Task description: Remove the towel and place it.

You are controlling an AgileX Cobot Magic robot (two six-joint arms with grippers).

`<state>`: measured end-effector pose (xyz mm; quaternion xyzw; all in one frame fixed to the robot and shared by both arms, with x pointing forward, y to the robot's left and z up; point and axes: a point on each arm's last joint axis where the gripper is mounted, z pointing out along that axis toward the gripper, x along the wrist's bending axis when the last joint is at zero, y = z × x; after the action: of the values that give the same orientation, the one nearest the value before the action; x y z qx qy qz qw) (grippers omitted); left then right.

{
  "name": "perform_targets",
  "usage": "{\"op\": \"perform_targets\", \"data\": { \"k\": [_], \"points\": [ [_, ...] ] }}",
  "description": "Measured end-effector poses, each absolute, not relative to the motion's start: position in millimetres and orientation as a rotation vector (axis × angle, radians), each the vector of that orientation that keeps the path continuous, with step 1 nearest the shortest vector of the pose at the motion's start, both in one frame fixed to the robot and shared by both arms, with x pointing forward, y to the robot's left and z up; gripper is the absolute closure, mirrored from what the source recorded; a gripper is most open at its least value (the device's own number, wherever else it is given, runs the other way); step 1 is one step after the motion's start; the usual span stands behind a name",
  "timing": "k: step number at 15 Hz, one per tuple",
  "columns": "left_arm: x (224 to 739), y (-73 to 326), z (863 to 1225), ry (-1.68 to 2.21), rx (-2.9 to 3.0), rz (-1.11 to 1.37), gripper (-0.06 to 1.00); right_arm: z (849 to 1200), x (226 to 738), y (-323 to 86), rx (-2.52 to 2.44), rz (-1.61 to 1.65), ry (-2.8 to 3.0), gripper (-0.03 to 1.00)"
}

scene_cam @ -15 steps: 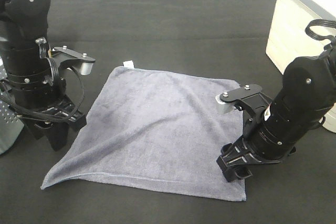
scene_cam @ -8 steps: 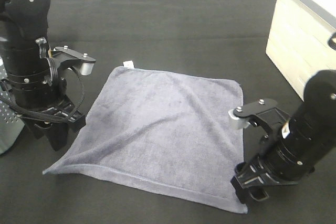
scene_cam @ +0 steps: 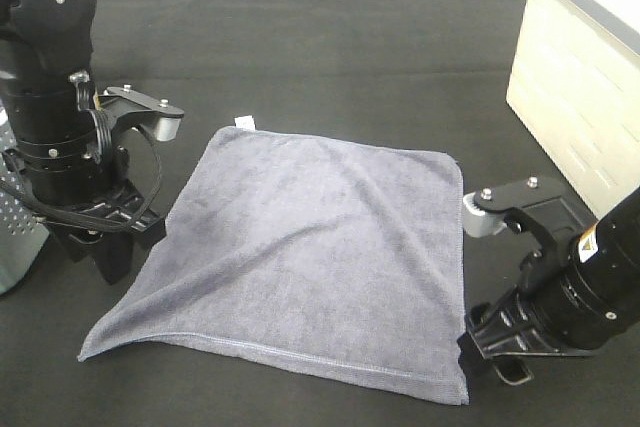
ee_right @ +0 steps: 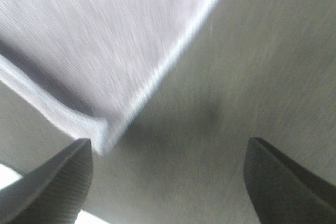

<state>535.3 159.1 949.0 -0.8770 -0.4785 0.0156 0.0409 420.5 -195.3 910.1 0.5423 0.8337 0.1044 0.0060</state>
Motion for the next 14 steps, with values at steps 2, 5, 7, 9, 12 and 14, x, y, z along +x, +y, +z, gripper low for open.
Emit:
{"op": "perform_targets", "data": {
  "k": [2,5,7,9,12,14],
  "points": [
    [536.6,158.4,948.9,-1.472,-2.697,0.035,0.49,908.8,425.7,-193.7,1.65,0.379,2.59,0.2],
    [538.1,156.4,948.7,-1.495,-2.716,0.028,0.49,892.8,434.4,-190.3,1.655,0.349,2.59,0.2],
    [538.1,156.3,948.7,-1.496,-2.716,0.029,0.49,887.0,440.3,-187.4,1.66,0.33,2.595,0.2],
    [538.1,156.3,948.7,-1.496,-2.716,0.029,0.49,883.7,446.4,-184.6,1.658,0.336,2.589,0.2],
    [538.2,156.2,948.7,-1.494,-2.719,0.028,0.49,881.2,442.2,-182.2,1.656,0.297,2.623,0.2],
    [539.4,155.7,948.7,-1.498,-2.73,0.015,0.49,881.3,432.0,-165.7,1.559,0.301,2.692,0.2]
  ]
}}
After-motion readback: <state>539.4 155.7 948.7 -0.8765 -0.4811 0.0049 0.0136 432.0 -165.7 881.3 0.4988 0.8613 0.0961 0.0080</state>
